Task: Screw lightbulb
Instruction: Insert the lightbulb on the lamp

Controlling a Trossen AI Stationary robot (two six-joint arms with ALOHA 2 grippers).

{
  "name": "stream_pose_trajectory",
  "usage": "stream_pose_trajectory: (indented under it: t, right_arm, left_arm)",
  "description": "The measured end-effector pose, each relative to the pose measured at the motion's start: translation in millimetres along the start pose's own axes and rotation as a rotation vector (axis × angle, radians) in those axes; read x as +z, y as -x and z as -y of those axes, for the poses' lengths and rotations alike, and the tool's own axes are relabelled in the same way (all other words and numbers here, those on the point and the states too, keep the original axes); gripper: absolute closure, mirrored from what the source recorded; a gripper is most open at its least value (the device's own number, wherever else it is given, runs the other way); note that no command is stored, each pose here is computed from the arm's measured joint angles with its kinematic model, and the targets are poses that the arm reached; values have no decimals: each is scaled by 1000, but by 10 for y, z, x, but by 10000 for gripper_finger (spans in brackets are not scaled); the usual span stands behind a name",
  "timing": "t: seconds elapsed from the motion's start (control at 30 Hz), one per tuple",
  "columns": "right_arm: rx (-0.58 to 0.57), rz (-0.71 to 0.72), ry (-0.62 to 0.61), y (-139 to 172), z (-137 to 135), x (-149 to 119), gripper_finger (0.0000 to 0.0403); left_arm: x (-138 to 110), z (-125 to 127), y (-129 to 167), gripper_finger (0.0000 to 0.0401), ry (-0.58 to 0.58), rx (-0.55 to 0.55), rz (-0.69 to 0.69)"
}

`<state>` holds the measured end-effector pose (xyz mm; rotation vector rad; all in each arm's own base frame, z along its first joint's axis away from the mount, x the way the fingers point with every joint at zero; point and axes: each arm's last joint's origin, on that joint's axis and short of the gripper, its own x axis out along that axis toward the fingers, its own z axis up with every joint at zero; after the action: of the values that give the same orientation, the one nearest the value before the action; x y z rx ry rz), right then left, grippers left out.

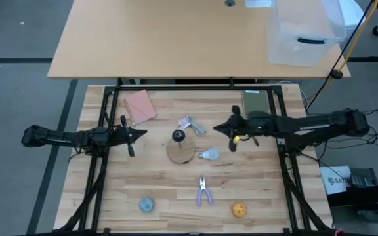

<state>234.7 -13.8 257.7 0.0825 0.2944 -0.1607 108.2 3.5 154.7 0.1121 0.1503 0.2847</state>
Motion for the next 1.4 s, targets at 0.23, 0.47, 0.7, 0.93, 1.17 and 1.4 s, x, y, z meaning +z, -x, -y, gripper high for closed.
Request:
stream_pose_trajectory:
  t: [0.23,0.47,0.7,0.93,1.17,1.4]
  right_arm:
    - [62,-147,-132,-176,-37,-56,403]
    - [107,-405,-124,-219,-99,-113,403]
    - [137,-442,22,-296,-126,-96,403]
    - [132,-420,93,-307,-77,-20,403]
    - [150,-385,181,-301,-76,24,403]
    - [147,-409,167,-292,-73,4,403]
  left_arm:
    - [1,0,0,401,11,0,0]
    - [82,-11,3,401,287,6,82]
    - [204,-28,21,401,443,-10,205]
    - [241,-34,30,401,477,-16,244]
    - [376,-59,67,401,416,-12,341]
    - [580,-105,138,401,304,29,475]
